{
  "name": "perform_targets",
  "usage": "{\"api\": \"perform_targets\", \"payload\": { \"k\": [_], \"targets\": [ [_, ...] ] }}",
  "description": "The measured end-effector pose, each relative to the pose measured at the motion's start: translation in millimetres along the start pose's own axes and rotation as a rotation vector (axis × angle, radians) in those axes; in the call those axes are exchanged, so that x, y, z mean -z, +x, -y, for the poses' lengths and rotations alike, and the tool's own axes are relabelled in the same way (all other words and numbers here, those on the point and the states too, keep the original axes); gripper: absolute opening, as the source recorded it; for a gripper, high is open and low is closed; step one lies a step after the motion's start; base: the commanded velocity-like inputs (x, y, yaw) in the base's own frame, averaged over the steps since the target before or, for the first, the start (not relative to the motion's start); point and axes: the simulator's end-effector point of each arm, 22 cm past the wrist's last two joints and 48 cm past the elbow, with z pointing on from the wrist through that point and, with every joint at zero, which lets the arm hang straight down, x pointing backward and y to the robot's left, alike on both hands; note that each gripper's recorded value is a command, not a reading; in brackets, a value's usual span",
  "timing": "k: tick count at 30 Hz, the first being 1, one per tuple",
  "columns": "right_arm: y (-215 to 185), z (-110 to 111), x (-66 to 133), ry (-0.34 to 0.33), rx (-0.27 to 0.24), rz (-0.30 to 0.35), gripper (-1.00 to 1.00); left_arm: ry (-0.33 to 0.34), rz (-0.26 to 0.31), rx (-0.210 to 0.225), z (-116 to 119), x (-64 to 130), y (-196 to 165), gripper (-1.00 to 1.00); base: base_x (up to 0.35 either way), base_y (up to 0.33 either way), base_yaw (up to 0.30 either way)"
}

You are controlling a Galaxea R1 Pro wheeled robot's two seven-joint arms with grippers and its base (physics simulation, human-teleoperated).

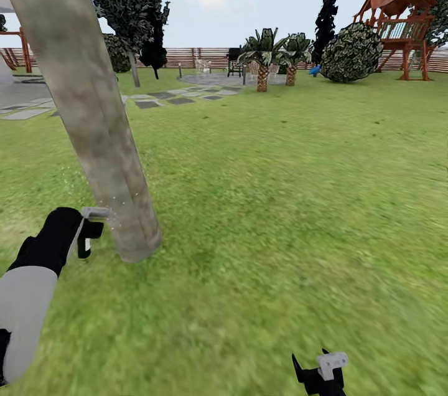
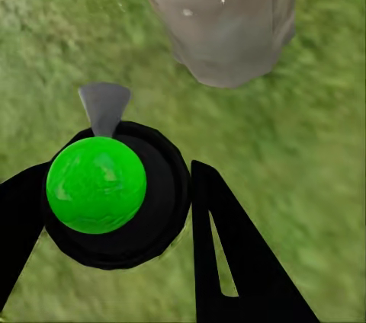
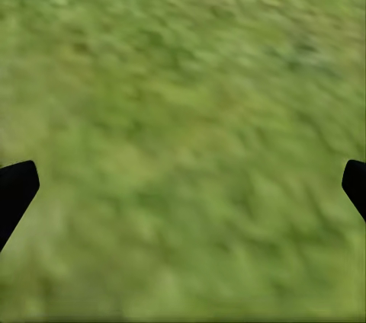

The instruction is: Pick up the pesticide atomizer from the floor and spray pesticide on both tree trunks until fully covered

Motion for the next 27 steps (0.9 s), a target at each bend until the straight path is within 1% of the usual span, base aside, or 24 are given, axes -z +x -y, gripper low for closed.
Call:
{"api": "perform_targets", "payload": {
  "k": [2, 4, 5, 9, 11, 14, 18, 24, 27],
  "targets": [
    [0, 0, 0.1, 0.000, 0.000, 0.000, 1.00, -0.006, 0.011, 0.021, -7, 11.4, -21, -1.00, -0.003, 0.001, 0.000],
    [0, 0, 0.1, 0.000, 0.000, 0.000, 1.00, -0.007, 0.009, 0.043, -11, 23.4, -39, -1.00, 0.000, 0.000, 0.000],
    [0, 0, 0.1, 0.000, 0.000, 0.000, 1.00, -0.007, 0.007, 0.044, -11, 24.7, -41, -1.00, 0.000, 0.000, 0.000],
    [0, 0, 0.1, 0.000, 0.000, -0.001, 1.00, -0.008, 0.002, 0.047, -12, 24.0, -39, -1.00, 0.000, -0.051, 0.000],
    [0, 0, 0.0, 0.000, 0.000, 0.000, 1.00, -0.006, 0.002, 0.045, -11, 24.1, -39, -1.00, 0.000, -0.222, 0.041],
    [0, 0, -0.1, 0.000, 0.001, 0.000, 1.00, -0.003, 0.000, 0.039, -7, 23.6, -38, -1.00, 0.038, -0.259, 0.208],
    [0, 0, 0.0, 0.000, 0.000, 0.000, 1.00, -0.006, -0.001, 0.038, -8, 23.6, -37, -1.00, 0.166, -0.238, 0.210],
    [0, 0, 0.2, 0.000, 0.000, 0.000, 1.00, -0.009, -0.001, 0.042, -10, 23.6, -37, -1.00, 0.223, -0.196, 0.015],
    [0, 0, 0.1, 0.000, 0.000, 0.000, 1.00, -0.012, 0.000, 0.042, -11, 23.5, -38, -1.00, -0.029, -0.235, 0.001]
  ]
}}
